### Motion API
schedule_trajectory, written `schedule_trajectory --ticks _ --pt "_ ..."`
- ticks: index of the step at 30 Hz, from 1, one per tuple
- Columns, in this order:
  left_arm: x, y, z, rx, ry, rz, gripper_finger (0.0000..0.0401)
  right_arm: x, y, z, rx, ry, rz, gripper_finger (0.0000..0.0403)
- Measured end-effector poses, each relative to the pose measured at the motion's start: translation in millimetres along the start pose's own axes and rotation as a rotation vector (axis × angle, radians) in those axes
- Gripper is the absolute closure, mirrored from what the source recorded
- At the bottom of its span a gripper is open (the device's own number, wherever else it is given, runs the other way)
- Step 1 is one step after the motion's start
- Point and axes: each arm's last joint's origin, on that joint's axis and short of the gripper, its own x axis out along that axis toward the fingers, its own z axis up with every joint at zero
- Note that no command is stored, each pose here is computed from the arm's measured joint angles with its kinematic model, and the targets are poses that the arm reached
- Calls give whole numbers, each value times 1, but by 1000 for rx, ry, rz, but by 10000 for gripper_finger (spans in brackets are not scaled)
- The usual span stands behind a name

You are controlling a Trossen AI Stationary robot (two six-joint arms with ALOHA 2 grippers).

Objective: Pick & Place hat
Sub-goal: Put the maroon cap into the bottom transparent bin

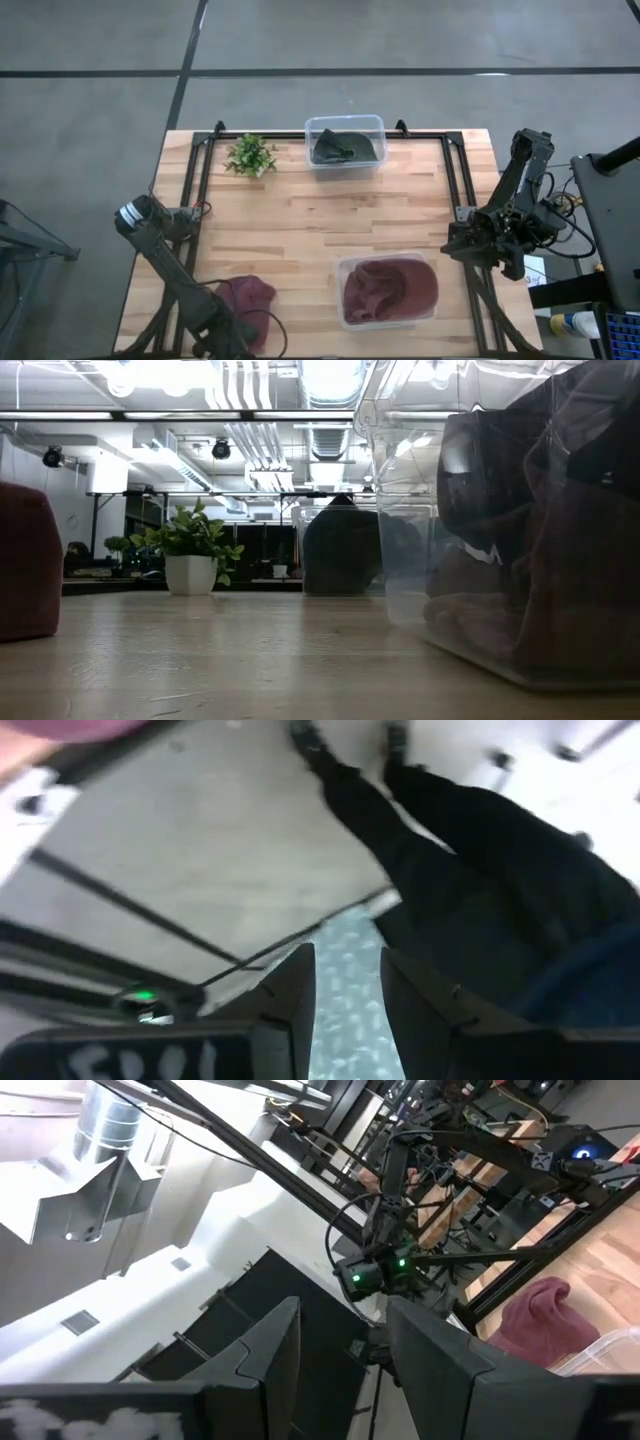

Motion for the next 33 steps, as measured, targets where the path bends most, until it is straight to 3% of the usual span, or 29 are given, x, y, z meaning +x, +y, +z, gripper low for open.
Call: schedule_trajectory --ticks 5,13,27,30,33 --pt "3 -6 -1 27 -28 -100 251 0 0 0 -1 0 0 257" --pt "8 -3 -4 82 -34 -90 160 0 0 0 -11 0 -1 257" --pt "6 15 7 110 -160 106 153 0 0 0 -4 1 -1 257" --pt "3 10 3 91 -174 64 153 0 0 0 4 -1 -2 257" --pt "1 -3 -3 112 -227 -101 153 0 0 0 8 -5 -7 257"
